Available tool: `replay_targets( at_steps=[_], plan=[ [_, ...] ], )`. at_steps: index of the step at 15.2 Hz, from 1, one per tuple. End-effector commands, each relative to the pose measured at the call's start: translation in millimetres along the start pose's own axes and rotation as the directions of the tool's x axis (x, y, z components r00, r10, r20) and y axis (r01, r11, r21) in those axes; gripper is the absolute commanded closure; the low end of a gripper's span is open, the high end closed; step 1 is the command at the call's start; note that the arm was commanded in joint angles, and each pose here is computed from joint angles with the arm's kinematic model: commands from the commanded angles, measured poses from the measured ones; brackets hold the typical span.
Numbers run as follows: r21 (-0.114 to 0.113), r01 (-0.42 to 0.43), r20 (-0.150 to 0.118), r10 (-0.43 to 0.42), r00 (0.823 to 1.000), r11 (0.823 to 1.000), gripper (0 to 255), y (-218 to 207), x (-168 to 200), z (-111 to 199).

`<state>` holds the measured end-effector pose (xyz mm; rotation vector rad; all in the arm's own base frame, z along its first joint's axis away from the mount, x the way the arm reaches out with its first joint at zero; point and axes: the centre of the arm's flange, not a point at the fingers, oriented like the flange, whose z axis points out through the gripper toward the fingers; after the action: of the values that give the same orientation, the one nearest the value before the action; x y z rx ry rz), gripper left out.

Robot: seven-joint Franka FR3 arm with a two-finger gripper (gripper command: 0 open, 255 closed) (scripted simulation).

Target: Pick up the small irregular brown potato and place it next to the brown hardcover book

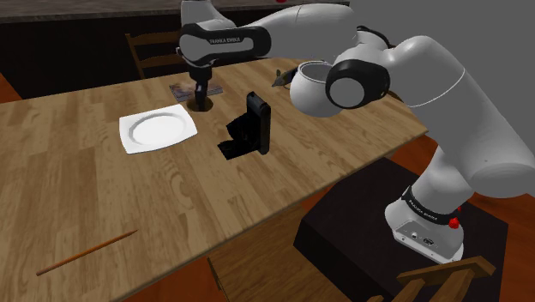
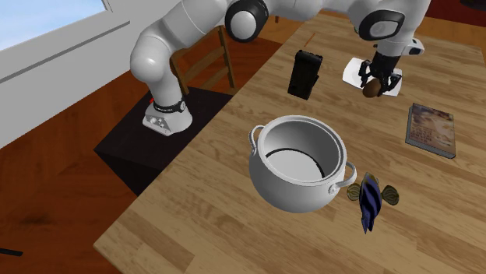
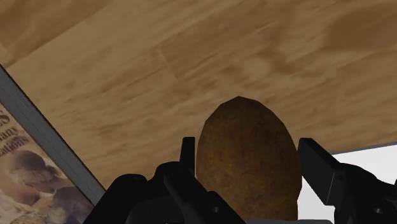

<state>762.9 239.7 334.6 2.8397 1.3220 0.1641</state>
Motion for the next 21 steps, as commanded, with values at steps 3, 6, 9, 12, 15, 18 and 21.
replay_targets(
  at_steps=[3,6,9,12,15,18,21],
  plan=[
    [0.000,0.000,-0.001,0.000,1.000,1.000,255,-1,-1,21],
    [-0.001,0.000,-0.001,0.000,1.000,1.000,255,-1,-2,25],
    [0.000,0.000,-0.001,0.000,1.000,1.000,255,-1,-2,25],
    [0.000,0.000,-0.001,0.000,1.000,1.000,0,-1,-2,25],
    [0.000,0.000,-0.001,0.000,1.000,1.000,0,-1,-2,25],
    [0.000,0.000,-0.001,0.000,1.000,1.000,0,-1,-2,12],
    [0.000,0.000,-0.001,0.000,1.000,1.000,0,-1,-2,-25]
  ],
)
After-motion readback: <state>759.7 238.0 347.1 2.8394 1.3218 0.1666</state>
